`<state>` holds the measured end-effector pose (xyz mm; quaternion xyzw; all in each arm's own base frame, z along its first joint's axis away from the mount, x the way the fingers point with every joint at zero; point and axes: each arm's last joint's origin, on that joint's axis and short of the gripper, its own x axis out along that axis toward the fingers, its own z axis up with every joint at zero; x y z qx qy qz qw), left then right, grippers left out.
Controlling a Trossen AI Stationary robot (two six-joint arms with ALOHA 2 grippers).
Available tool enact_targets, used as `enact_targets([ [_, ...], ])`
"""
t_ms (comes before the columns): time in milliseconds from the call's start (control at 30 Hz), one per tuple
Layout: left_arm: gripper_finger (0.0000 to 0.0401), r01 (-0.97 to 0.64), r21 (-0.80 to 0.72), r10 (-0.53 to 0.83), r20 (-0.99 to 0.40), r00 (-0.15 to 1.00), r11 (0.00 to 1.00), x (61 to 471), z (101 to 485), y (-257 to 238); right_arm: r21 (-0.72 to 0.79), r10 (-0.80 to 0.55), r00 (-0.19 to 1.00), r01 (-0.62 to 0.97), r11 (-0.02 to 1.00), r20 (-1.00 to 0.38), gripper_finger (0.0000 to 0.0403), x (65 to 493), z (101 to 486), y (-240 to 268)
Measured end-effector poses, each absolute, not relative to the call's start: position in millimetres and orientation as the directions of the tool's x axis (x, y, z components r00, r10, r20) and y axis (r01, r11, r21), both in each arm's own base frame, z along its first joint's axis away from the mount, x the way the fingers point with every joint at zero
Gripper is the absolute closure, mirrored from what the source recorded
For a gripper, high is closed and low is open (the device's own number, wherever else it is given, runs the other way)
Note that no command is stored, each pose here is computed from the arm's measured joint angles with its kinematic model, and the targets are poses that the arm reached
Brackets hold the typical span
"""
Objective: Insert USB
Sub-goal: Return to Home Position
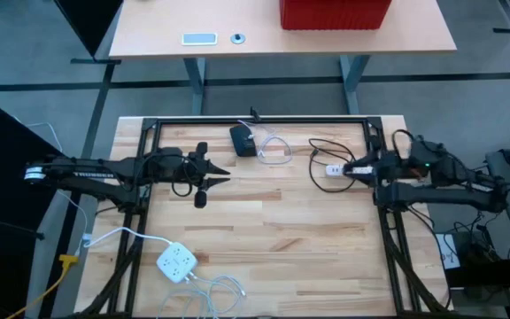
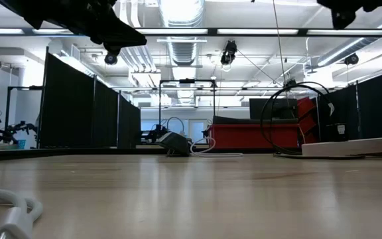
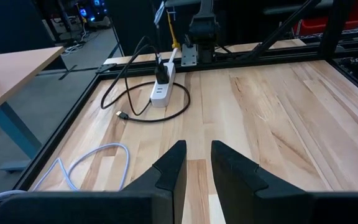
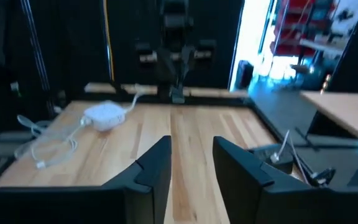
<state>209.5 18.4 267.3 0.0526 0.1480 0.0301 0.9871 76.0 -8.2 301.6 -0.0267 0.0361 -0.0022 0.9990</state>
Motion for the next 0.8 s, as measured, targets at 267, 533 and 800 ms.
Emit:
enact_targets([
  [267,0.0337,-0.044,0.113,0.075,-0.289,0.954,0.993,209.5,267.3,18.4,0.045,0.081,0.990,-0.087,0.995,0.118,0.0330,66.8,267.8,-4.1],
  [533,0.0337,-0.044,0.113,0.075,-0.290,0.954,0.993,209.4,267.2,18.5,0.106,0.077,0.974,-0.102,0.989,0.215,0.0360,88.1,219.7,-7.8],
  [800,0.0337,-0.044,0.113,0.075,-0.287,0.955,0.993,209.5,267.5,18.4,0.096,0.100,0.975,-0.120,0.988,0.196,0.0393,112.3,188.5,-4.4],
])
